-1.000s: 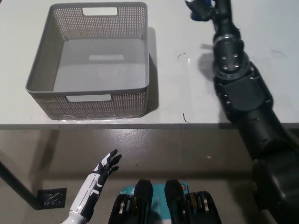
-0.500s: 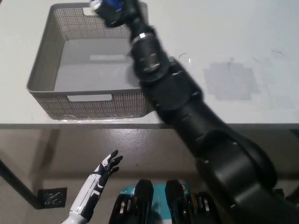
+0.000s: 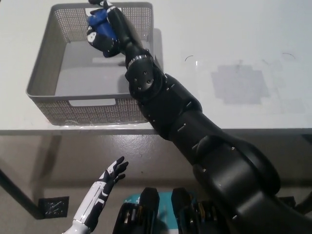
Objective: Use the right hand to pick up a chess pieces and put it into a container on the left hand side
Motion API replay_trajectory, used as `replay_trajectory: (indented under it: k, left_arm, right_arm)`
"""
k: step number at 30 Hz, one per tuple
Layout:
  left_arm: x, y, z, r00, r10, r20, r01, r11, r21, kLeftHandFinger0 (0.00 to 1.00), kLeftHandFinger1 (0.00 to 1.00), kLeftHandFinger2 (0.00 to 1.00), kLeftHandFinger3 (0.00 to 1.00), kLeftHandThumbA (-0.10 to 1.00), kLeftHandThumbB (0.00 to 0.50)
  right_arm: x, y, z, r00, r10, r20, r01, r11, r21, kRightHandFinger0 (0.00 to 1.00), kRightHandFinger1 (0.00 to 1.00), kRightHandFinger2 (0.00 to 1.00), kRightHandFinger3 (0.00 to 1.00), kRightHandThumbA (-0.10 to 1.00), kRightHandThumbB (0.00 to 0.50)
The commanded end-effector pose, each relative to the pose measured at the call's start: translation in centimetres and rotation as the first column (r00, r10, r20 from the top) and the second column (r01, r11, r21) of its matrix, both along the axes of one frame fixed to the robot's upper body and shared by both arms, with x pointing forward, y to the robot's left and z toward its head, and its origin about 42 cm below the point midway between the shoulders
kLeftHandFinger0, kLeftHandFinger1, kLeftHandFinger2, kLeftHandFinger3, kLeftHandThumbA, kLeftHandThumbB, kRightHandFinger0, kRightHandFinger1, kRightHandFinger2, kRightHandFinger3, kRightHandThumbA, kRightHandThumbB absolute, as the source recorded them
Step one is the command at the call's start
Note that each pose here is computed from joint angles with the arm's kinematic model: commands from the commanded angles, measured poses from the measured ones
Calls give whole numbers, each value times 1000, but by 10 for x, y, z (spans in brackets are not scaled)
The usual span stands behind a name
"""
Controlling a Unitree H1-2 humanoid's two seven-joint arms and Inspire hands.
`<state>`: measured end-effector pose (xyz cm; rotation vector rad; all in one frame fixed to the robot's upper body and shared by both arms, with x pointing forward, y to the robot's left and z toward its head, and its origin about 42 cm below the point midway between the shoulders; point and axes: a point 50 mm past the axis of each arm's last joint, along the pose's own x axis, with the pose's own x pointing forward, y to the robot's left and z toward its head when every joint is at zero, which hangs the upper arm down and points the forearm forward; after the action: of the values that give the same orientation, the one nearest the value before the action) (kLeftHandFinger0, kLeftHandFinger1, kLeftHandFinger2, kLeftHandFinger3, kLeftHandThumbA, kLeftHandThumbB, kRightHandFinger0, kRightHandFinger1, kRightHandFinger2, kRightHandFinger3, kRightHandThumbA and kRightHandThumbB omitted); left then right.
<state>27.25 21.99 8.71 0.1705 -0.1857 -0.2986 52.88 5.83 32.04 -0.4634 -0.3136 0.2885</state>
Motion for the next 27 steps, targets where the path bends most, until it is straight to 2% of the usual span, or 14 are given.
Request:
replay_trajectory:
  k: [1,4,5,6,7,8,9,10,12,13,16,20,22,27]
  left_arm:
    - [7,-1,13,998,-26,55,26,1000,-2,1000,1000,1000,1000,1000,187]
    - [8,-2,14,998,-29,55,30,1000,-2,1000,1000,1000,1000,1000,172]
    - [8,-2,14,998,-34,55,35,999,0,1000,1000,1000,1000,1000,174]
    - [9,-1,15,998,-38,50,38,999,8,1000,1000,1000,1000,1000,184]
    - [9,-1,15,998,-40,50,39,999,10,1000,1000,1000,1000,1000,185]
    - [10,-1,15,998,-41,50,40,999,14,1000,1000,1000,1000,1000,185]
    - [10,-1,15,998,-44,53,44,999,17,1000,1000,1000,1000,1000,178]
    - [9,-1,15,998,-44,46,43,999,18,1000,1000,1000,1000,1000,187]
    - [10,-1,16,998,-47,52,46,999,21,1000,1000,1000,1000,1000,184]
    - [11,-1,17,997,-51,58,50,999,23,1000,1000,1000,1000,1000,182]
    - [12,-1,18,997,-51,58,49,998,33,1000,1000,1000,1000,1000,193]
    - [13,-2,18,996,-54,66,52,998,42,1000,1000,1000,1000,1000,175]
    - [13,-2,18,996,-53,69,50,998,45,1000,1000,1000,1000,1000,181]
    - [14,-3,19,996,-58,68,54,997,47,1000,1000,1000,1000,1000,189]
  right_arm:
    - [1,2,18,995,21,99,-16,999,-47,0,390,776,895,-100,111]
    - [5,-5,9,998,35,46,-31,997,-77,0,415,769,862,-100,116]
    - [7,-8,7,999,25,20,-23,995,-95,48,471,812,869,-100,145]
    - [9,-11,5,1000,3,-7,-4,992,-125,149,542,864,904,-100,190]
    - [9,-11,5,1000,0,-10,-1,992,-127,149,515,818,842,-100,192]
    - [11,-14,5,1000,4,-25,-8,989,-145,384,662,882,930,99,216]
    - [13,-15,5,997,33,-70,-45,985,-169,791,984,1000,1000,291,282]
    - [14,-17,4,993,59,-105,-77,980,-181,1000,1000,1000,1000,406,291]
    - [16,-21,3,988,91,-124,-120,959,-255,1000,1000,1000,1000,610,370]
    - [17,-23,3,987,91,-136,-126,952,-280,1000,1000,1000,1000,732,390]
    - [20,-27,4,984,89,-155,-137,933,-334,1000,1000,1000,1000,898,423]
    - [21,-31,3,984,94,-154,-142,930,-340,1000,1000,1000,1000,969,425]
    - [21,-32,3,984,94,-150,-141,931,-338,1000,1000,1000,1000,1000,421]
    - [25,-36,12,988,85,-128,-121,942,-312,1000,1000,1000,1000,1000,424]
